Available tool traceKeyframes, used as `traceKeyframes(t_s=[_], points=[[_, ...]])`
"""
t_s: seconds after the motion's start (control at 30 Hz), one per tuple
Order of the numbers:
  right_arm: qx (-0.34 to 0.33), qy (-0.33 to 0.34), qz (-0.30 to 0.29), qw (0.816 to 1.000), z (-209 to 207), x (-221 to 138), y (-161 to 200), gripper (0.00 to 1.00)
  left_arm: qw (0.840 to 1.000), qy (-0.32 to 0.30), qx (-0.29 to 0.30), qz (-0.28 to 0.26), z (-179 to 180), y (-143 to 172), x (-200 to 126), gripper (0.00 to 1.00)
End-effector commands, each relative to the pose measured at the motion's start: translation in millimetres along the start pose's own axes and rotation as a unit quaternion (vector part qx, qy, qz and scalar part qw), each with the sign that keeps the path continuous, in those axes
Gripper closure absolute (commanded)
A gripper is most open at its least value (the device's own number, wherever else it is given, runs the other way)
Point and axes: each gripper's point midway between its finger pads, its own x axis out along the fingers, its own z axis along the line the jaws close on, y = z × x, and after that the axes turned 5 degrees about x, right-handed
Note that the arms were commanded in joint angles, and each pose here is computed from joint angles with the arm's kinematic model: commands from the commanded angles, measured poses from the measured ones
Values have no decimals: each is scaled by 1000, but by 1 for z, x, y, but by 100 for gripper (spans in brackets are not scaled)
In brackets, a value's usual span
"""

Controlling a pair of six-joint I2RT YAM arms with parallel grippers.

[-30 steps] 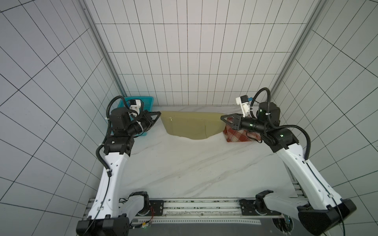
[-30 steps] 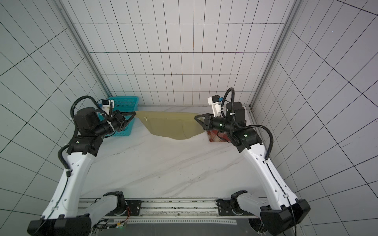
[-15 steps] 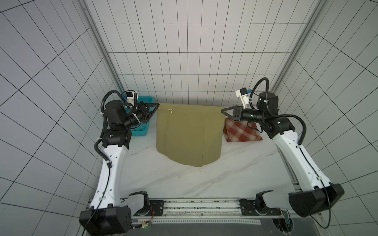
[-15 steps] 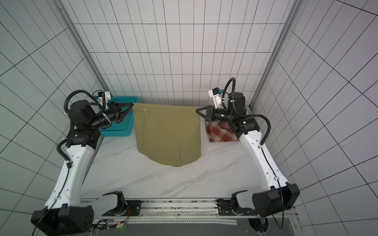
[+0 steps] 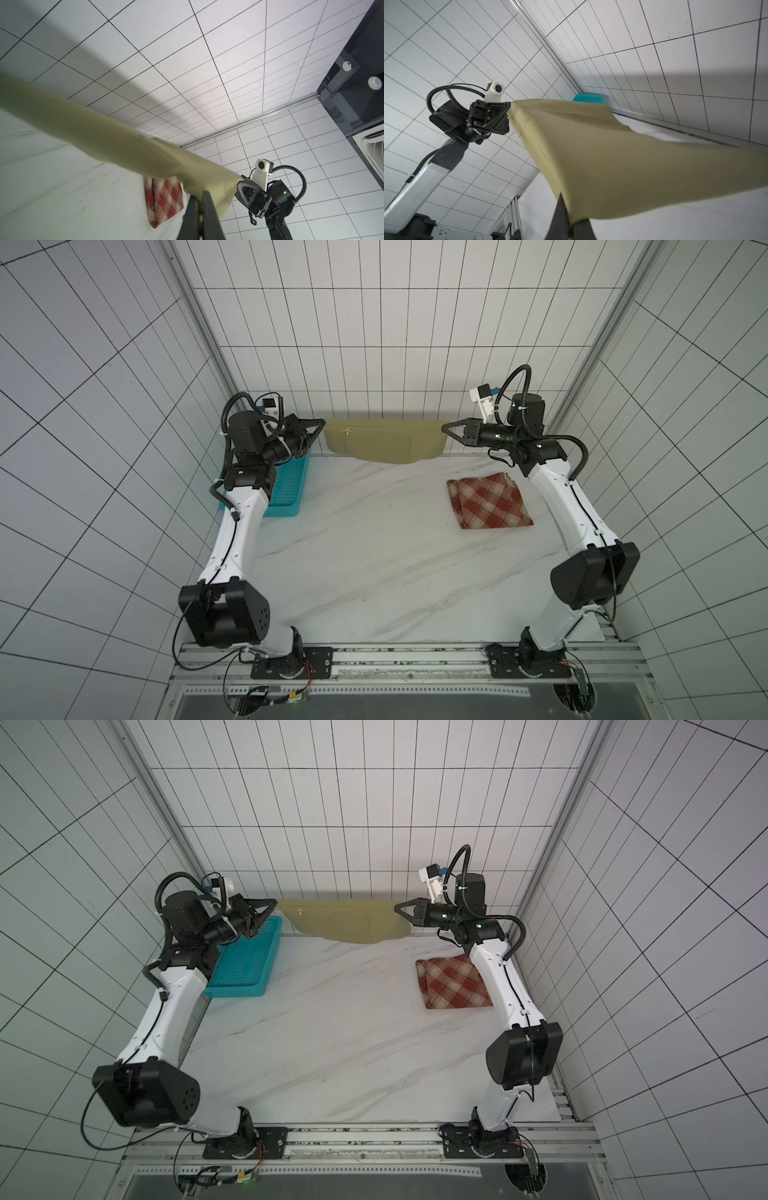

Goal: Fold and stack skirts
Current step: Fold the skirt at the center of the table.

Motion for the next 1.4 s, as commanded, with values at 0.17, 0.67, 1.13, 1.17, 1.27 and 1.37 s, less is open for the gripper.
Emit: traceKeyframes(t_s=[0.17, 0.67, 1.13, 1.17, 1.27, 1.37], points=[[119, 114, 67, 984, -94, -29, 204, 100, 982, -171, -75, 36, 142, 139, -57, 100], [198, 178, 121, 956, -95, -69, 331, 57, 931, -255, -171, 196, 191, 334, -129, 61], [188, 190, 94, 959, -107, -48, 298, 52, 954, -220, -76, 188, 176, 280, -75, 67], [187, 199, 90, 958, -114, -46, 299, 55, 948, -233, -73, 204, 186, 284, -70, 68], [186, 213, 89, 955, -129, -37, 300, 63, 935, -253, -67, 239, 209, 298, -60, 70], [191, 224, 94, 951, -145, -27, 302, 74, 928, -265, -58, 254, 221, 313, -56, 70]])
